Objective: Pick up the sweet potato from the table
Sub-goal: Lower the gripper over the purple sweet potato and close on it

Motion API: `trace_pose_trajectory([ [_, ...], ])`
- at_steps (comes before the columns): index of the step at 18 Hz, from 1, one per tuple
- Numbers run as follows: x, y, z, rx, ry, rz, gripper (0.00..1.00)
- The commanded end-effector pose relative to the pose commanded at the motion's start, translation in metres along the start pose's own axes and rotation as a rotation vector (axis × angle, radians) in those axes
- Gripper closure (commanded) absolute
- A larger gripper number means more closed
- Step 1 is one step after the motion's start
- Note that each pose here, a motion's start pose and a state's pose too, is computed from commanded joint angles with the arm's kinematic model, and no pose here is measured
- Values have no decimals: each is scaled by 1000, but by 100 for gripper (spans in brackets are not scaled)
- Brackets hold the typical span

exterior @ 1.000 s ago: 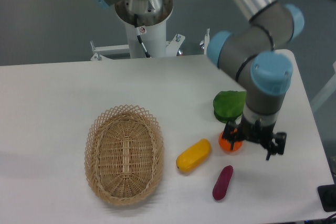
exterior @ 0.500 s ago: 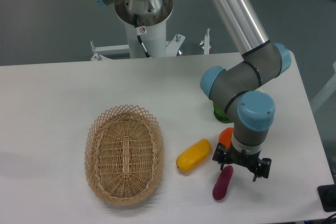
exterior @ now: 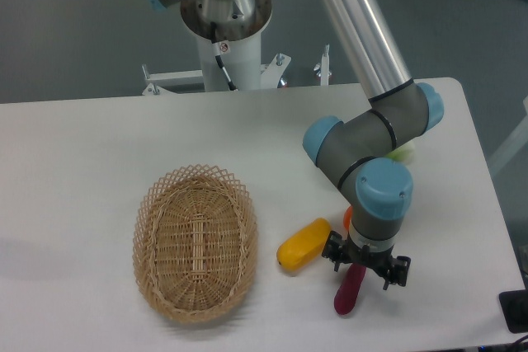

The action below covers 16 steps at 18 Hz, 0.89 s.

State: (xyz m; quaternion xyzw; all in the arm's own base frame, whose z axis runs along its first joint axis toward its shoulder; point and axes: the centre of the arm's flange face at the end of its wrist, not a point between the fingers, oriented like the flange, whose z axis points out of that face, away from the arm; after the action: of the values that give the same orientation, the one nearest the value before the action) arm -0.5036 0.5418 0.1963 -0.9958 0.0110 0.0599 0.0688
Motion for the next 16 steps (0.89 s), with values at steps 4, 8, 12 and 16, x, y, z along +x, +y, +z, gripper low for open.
trace_pose_trajectory([
  [4, 1, 0, 4, -3, 2, -14, 0],
  [8, 0, 0, 7, -15, -13, -8, 26],
  [12, 0, 0, 8, -16, -13, -5, 51],
  [16, -1, 0, 6, -16, -17, 0, 61],
])
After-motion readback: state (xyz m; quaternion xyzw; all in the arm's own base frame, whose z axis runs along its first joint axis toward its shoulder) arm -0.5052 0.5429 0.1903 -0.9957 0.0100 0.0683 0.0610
